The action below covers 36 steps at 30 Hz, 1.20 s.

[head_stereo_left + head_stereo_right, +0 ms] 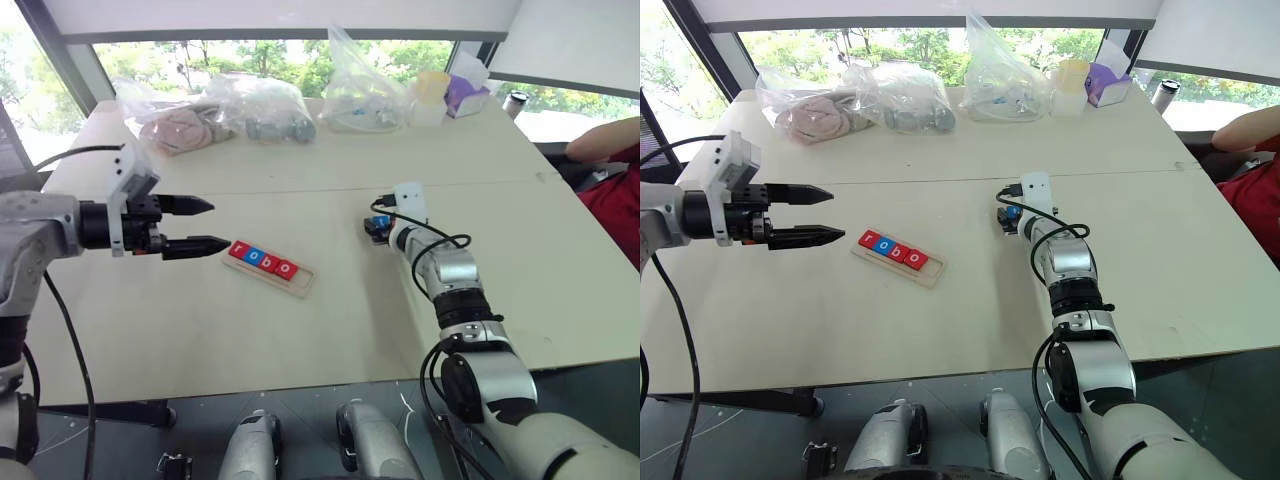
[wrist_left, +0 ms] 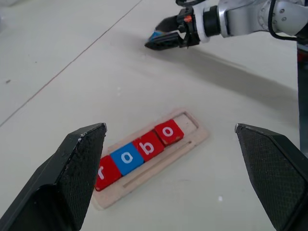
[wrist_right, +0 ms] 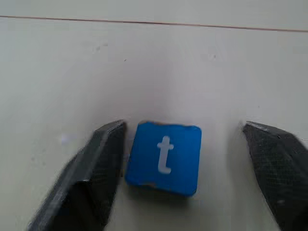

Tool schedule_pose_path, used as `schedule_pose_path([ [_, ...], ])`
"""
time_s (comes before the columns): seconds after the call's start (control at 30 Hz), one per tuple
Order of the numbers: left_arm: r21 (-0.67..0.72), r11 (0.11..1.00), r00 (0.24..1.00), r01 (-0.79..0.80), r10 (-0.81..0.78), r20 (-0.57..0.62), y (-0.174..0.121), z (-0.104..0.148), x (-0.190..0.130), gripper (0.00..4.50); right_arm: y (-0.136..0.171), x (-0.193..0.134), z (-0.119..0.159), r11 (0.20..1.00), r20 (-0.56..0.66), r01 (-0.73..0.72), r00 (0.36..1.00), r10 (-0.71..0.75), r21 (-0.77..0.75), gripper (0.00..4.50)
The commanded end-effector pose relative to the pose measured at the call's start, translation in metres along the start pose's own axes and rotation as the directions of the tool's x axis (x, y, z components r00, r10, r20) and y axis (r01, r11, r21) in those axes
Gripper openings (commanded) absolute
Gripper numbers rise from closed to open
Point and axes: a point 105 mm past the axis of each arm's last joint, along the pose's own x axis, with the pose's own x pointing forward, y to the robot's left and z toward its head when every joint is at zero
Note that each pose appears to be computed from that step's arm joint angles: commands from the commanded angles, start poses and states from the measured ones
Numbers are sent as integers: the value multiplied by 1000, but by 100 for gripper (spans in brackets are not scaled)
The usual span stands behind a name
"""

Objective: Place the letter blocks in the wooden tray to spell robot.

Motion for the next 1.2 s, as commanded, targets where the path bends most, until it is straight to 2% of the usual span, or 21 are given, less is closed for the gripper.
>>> schedule_pose_path([
  [0.03, 49, 999, 1000, -18, 18, 7, -1, 10, -7, 450, 0, 2, -10, 1000, -27, -1, 1000, 1, -17, 217],
  [0.1, 51, 999, 1000, -6, 7, -3, -4, 8, -6, 450, -1, 1, -11, 1000, -30, 12, 999, -12, -23, 122],
  [0.23, 53, 998, 1000, 17, -17, -8, -9, 7, -1, 450, -4, -4, 0, 998, 17, 47, 999, -46, -35, 126],
  [0.3, 68, 996, 998, 53, -50, -36, -16, 2, 6, 450, -21, -21, 16, 978, 60, 208, 977, -207, -21, 126],
  [0.4, 85, 991, 994, 99, -94, -61, -27, -3, 14, 450, -23, -48, 10, 940, -8, 297, 954, -300, 168, 126],
  [0.57, 95, 979, 983, 180, -176, -47, -45, 0, 31, 450, 25, -91, -13, 917, -115, 269, 963, -245, 295, 126],
  [0.7, 89, 976, 980, 199, -196, -47, -43, -1, 36, 450, 62, -103, -30, 943, -183, 174, 975, -125, 282, 126],
  [0.97, 97, 969, 972, 227, -220, -79, -39, 0, 35, 450, 73, -104, -35, 953, -206, 143, 975, -88, 268, 126],
  [1.03, 97, 966, 969, 238, -229, -91, -40, -2, 36, 450, 73, -104, -39, 946, -219, 148, 972, -85, 288, 228],
  [1.1, 97, 965, 968, 242, -233, -95, -40, -3, 36, 450, 74, -104, -41, 943, -228, 150, 970, -82, 298, 310],
  [1.17, 97, 965, 967, 243, -234, -97, -39, -4, 36, 450, 73, -105, -41, 946, -228, 149, 970, -83, 288, 421],
  [1.2, 96, 965, 967, 242, -233, -101, -38, -5, 36, 450, 71, -106, -37, 953, -212, 145, 973, -89, 268, 449],
])
